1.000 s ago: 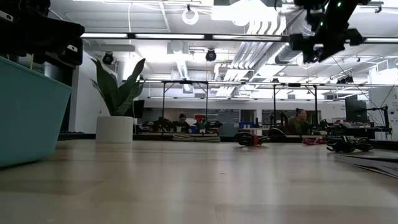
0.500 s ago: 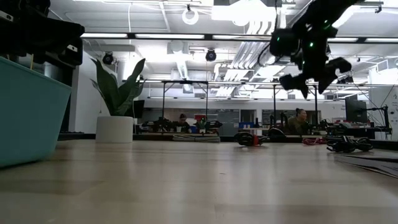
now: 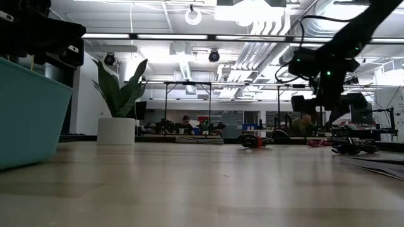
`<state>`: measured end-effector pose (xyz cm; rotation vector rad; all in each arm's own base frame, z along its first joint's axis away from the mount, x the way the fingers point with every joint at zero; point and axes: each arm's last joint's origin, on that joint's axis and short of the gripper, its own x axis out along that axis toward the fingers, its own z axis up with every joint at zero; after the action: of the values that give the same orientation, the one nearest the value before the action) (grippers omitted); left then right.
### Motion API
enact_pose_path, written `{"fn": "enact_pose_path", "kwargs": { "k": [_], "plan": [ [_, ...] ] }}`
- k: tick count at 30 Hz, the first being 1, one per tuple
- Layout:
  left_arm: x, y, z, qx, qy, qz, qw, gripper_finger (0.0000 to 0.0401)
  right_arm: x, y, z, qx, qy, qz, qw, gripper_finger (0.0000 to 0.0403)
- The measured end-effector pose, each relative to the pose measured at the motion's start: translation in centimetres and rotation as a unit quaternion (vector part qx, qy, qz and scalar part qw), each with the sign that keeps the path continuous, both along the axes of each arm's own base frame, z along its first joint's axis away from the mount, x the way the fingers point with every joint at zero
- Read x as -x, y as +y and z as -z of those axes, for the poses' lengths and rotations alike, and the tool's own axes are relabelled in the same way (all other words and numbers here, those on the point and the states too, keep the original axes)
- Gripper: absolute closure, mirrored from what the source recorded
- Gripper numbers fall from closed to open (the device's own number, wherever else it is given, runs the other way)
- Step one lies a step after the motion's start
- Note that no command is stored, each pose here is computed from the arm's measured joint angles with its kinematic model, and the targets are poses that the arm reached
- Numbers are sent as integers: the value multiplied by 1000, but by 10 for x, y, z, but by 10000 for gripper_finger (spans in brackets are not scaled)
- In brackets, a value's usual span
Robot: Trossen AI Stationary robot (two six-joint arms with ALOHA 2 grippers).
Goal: Pick and place USB-C Cables
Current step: Put the pink USB cable into the green bin
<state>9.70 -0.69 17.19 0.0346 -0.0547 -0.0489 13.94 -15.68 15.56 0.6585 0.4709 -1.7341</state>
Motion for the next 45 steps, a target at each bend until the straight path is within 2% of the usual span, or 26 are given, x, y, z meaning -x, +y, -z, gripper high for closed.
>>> {"fn": "enact_pose_path", "kwargs": {
  "k": [6,9,20,24,27,31,39,45],
  "plan": [
    [0,0,0,0,0,0,1000,400,8,2,17,36,-71,32,996,197],
    [0,0,0,0,0,0,1000,400,10,-1,17,46,-81,42,995,197],
    [0,0,0,0,0,0,1000,400,7,-6,39,40,-93,98,990,197],
    [0,0,0,0,0,0,1000,400,5,-6,46,55,-117,141,981,197],
    [0,0,0,0,0,0,1000,400,4,-7,51,47,-127,144,980,197],
    [0,0,0,0,0,0,1000,400,-3,-10,59,41,-180,158,970,197],
    [0,0,0,0,0,0,1000,400,-11,-11,73,76,-173,167,968,197],
    [0,0,0,0,0,0,1000,400,-12,-10,74,63,-159,150,974,197]
  ]
}}
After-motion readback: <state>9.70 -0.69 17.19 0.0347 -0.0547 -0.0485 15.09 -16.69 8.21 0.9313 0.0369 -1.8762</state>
